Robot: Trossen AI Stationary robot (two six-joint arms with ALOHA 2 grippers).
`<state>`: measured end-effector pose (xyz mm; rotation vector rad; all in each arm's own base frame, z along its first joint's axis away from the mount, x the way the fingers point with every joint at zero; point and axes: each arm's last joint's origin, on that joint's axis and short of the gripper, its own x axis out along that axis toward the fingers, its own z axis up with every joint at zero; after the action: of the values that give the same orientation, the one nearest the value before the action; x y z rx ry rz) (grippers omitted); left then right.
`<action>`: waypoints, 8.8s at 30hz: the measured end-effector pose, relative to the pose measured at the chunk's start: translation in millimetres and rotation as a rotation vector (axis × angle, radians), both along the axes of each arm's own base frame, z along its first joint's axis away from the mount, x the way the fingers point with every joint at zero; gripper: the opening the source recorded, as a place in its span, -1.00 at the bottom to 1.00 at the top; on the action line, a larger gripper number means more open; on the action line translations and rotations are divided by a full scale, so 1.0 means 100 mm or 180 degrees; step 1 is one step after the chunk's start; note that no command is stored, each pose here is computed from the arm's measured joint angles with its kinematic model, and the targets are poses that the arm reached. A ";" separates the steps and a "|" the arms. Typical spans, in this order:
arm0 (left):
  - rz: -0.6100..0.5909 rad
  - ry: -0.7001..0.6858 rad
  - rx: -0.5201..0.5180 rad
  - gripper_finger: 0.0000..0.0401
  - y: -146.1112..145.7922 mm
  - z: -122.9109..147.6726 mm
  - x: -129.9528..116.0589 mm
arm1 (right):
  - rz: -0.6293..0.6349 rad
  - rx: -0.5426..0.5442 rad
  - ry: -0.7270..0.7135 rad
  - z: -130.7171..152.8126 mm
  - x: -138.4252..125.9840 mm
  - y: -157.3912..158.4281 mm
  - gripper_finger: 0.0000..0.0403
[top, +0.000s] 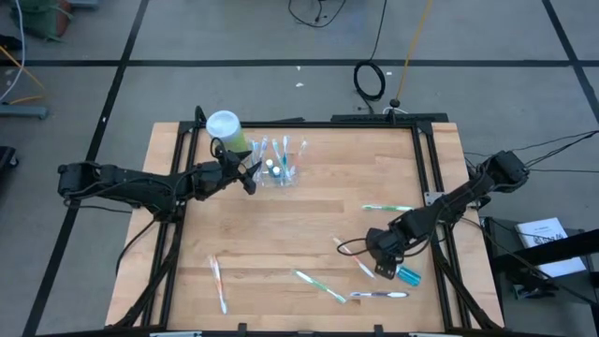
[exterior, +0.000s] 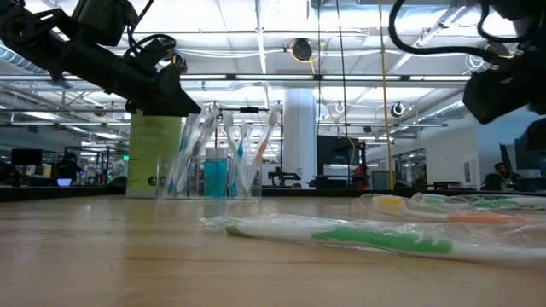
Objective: Pick & Place toothbrushing station
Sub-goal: Put the blue mouthwash into the transparent organizer, then put the purple toothbrush into the transparent organizer
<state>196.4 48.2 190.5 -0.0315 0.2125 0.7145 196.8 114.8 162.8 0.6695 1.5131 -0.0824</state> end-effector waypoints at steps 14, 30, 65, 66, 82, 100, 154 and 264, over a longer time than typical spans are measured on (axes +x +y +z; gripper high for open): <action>-0.0002 0.0004 -0.0007 0.20 0.00 0.00 0.00 | -0.0146 -0.0255 0.0361 -0.02 -0.24 0.20 0.02; -0.0002 -0.0001 -0.0011 0.20 0.00 0.00 0.00 | 0.0064 -0.0365 0.0248 -0.26 -0.30 0.29 -0.02; -0.0259 -0.0604 0.0622 0.20 -0.10 0.32 0.01 | 0.0494 -0.2988 -0.4104 0.68 0.77 -0.43 -0.54; -0.0265 -0.0662 0.0665 0.20 -0.11 0.36 0.00 | 0.0380 -0.3035 -0.4314 0.69 0.86 -0.51 -0.54; -0.0457 -0.0736 0.0614 0.20 -0.19 0.47 -0.15 | 0.0581 -0.3045 -0.4902 0.31 2.18 -1.47 -0.54; -0.0285 -0.0418 0.0923 0.20 -0.23 0.48 -0.20 | -0.0182 -0.3166 -0.4392 0.03 2.63 -1.96 -0.54; -0.0294 -0.0435 0.0847 0.20 -0.23 0.48 -0.21 | 0.0067 -0.1561 -0.0764 0.70 0.85 -0.83 -0.17; -0.0275 -0.0367 0.0333 0.20 -0.23 0.34 -0.21 | 0.1807 -0.0653 -0.2667 -0.47 -0.14 0.86 -0.17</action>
<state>175.7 24.8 224.9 0.0361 0.0655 0.6347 182.5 200.8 115.6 0.0512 0.8115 0.4246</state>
